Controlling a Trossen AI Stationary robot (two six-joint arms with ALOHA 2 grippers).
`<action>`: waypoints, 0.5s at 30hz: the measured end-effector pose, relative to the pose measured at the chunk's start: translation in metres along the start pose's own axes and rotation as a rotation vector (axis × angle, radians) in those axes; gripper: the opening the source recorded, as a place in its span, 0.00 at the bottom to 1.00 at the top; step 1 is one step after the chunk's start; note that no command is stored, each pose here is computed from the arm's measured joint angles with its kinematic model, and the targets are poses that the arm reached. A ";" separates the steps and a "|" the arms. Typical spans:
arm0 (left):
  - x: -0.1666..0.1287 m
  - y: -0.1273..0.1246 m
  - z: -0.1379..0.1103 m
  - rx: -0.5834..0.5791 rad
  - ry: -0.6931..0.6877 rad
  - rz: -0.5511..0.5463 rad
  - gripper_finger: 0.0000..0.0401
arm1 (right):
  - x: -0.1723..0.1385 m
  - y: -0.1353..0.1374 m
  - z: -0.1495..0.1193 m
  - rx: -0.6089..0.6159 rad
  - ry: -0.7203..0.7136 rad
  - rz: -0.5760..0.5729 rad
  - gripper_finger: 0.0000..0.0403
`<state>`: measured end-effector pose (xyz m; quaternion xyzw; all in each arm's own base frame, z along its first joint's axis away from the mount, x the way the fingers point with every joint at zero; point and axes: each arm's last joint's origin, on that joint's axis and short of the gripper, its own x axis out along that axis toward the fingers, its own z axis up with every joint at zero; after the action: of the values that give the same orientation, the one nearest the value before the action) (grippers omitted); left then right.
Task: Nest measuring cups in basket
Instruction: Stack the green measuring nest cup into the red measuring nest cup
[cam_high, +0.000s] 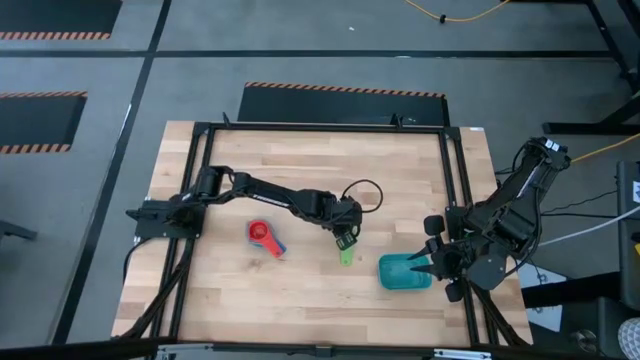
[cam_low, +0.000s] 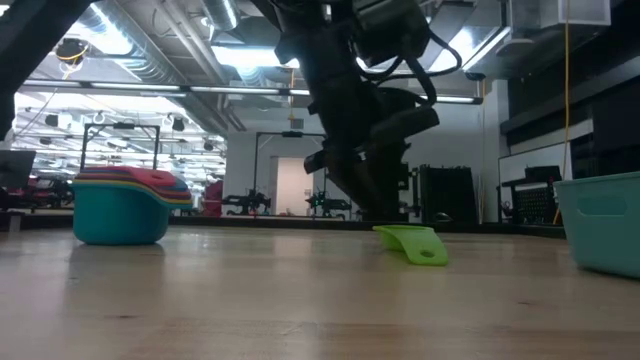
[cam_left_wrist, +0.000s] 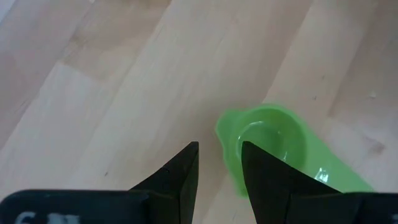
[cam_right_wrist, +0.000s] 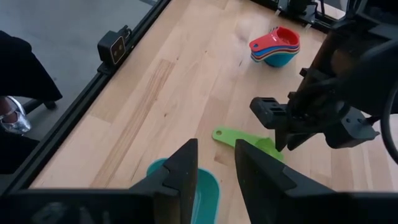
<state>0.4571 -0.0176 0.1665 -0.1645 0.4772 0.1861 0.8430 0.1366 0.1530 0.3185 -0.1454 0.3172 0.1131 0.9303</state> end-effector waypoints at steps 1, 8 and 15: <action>0.000 0.000 0.000 0.000 0.000 0.000 0.29 | 0.000 0.000 0.000 0.000 0.000 0.000 0.28; 0.000 -0.001 0.000 0.002 -0.008 0.011 0.29 | 0.000 0.000 0.000 0.000 0.000 0.000 0.28; 0.009 -0.001 -0.004 0.004 0.009 0.014 0.29 | 0.000 0.000 0.000 -0.001 0.000 0.000 0.28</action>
<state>0.4589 -0.0188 0.1565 -0.1601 0.4828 0.1903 0.8397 0.1367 0.1530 0.3185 -0.1457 0.3169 0.1131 0.9303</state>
